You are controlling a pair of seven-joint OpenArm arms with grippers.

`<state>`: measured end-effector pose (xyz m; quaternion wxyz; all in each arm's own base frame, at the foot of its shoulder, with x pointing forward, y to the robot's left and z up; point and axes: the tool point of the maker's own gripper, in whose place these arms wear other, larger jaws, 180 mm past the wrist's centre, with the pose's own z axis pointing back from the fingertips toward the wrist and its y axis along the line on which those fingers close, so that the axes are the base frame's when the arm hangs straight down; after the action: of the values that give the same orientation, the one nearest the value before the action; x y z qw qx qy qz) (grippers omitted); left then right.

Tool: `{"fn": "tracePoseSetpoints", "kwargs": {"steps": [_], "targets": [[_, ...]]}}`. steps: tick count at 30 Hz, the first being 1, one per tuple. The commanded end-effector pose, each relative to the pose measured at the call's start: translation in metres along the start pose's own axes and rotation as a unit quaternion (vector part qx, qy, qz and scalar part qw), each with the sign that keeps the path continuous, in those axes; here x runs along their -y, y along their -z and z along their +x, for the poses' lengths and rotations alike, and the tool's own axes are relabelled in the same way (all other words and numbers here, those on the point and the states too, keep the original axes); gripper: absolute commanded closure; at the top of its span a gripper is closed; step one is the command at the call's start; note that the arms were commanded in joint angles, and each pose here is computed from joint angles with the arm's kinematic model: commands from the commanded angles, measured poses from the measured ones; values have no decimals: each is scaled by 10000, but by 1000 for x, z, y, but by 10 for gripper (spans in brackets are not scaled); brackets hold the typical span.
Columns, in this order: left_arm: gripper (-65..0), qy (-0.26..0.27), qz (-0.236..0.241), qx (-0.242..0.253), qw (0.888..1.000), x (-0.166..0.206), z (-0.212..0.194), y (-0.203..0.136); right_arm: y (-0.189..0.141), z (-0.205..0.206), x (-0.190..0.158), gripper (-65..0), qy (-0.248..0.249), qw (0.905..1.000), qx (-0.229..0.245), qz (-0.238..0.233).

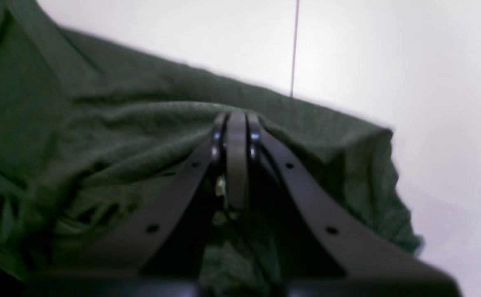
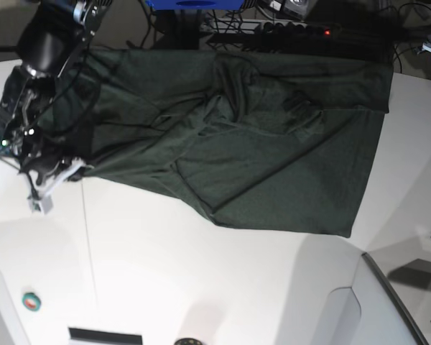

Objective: Layout the t-shirt on the table in an organized manner, then fold the t-shirt properly
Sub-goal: 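Grasp the shirt edge with the right gripper and pull it outward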

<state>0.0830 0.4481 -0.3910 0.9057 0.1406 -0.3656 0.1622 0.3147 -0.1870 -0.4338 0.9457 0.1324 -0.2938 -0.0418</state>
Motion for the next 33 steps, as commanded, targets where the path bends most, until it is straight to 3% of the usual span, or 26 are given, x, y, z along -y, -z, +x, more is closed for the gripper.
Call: {"fn": "tracePoseSetpoints", "kwargs": {"steps": [1,10,14,20,33], "targets": [[0,90,85,264,9996,-7,20,-2,-6,28,0,-8,-76,9993,356,-3],[0,72,60,292,9995,-5,21,-1,2,82,6,-8,-85,9976,683,102],[0,232,-210,192,9993,15,19,8,11,97,11,-8,27,9959,881,200],[0,211,-436,214,9986,37,20,17,28,101,20,-8,307,9930,1090,336],[0,104,-483,281,9984,45,23,22,30,109,35,-8,528,9843,1661,284]]}}
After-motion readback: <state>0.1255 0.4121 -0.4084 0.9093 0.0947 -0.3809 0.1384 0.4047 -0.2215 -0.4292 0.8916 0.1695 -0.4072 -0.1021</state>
